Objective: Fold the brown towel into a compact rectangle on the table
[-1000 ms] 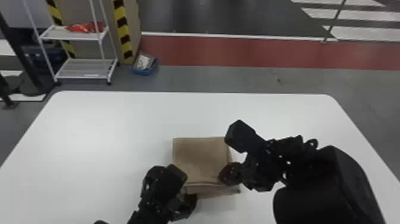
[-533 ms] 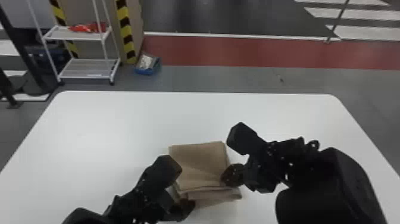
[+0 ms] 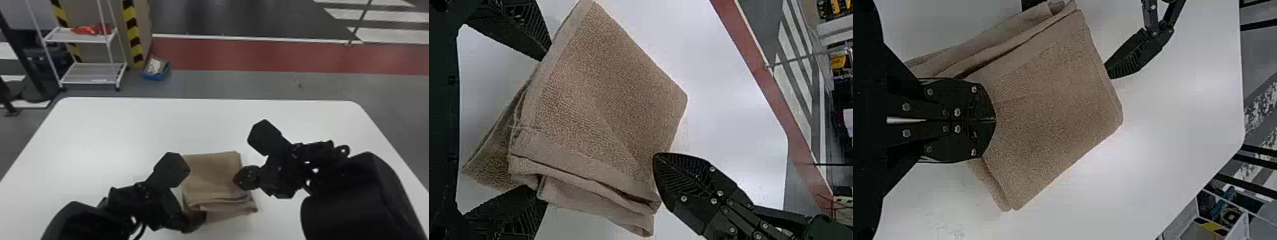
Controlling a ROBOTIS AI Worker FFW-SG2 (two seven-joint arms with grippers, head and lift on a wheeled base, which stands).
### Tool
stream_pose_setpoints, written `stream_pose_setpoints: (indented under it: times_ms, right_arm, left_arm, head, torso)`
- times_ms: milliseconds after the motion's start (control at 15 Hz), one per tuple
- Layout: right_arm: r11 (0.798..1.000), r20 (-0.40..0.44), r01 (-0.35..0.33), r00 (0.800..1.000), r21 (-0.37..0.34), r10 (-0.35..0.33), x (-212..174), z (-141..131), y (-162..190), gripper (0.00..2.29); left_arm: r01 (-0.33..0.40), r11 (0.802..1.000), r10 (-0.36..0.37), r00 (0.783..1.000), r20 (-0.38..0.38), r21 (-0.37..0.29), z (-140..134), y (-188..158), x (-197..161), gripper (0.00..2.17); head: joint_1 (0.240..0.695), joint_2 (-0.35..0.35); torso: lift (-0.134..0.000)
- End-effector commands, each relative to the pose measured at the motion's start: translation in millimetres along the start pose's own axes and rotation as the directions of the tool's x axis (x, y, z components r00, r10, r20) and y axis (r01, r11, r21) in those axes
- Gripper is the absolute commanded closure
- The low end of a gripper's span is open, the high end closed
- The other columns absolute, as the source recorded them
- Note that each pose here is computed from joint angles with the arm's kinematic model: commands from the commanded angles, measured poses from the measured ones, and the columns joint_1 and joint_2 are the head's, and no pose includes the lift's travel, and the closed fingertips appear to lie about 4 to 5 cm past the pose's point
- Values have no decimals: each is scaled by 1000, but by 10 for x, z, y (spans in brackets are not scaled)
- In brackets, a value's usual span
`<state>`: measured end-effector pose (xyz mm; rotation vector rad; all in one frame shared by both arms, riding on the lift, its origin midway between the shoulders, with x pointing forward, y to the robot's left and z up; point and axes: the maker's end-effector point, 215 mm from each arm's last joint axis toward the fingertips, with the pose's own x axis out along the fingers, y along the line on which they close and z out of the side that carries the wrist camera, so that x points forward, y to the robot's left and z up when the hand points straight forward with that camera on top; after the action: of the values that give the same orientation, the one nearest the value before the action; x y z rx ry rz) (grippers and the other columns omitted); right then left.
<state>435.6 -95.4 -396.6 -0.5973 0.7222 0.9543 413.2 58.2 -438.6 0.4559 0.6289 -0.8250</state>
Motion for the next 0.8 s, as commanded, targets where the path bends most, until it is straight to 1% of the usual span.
stream_pose_setpoints:
  times_ms: [0,133,267,400,533,733]
  right_arm:
    - [1000,48,6,999,15,-6,0,155,-14,1959]
    - [1000,80,-5,997,24,3,57,286,42,1959]
    - [999,87,-31,996,19,30,131,348,145,1959]
    - [998,88,-57,995,12,56,184,367,264,1959]
    - [996,87,-86,993,6,86,256,379,384,1959]
    - [993,70,-117,991,2,116,374,334,496,1959]
  left_arm:
    - [9,1000,-9,1000,-5,20,22,50,-35,56]
    - [19,999,-19,1000,-12,39,33,87,-67,56]
    - [-3,999,5,999,-32,54,-10,198,-106,56]
    - [-23,999,25,998,-49,48,-91,323,-160,56]
    - [-4,999,6,998,-58,37,-145,350,-207,56]
    - [33,998,-28,995,-91,54,-207,324,-257,56]
  head:
    - [695,-54]
    - [695,-43]
    - [695,-17]
    - [695,5]
    - [695,47]
    - [695,84]
  torso:
    - [-124]
    - [-124]
    - [-124]
    - [-124]
    - [-124]
    - [-124]
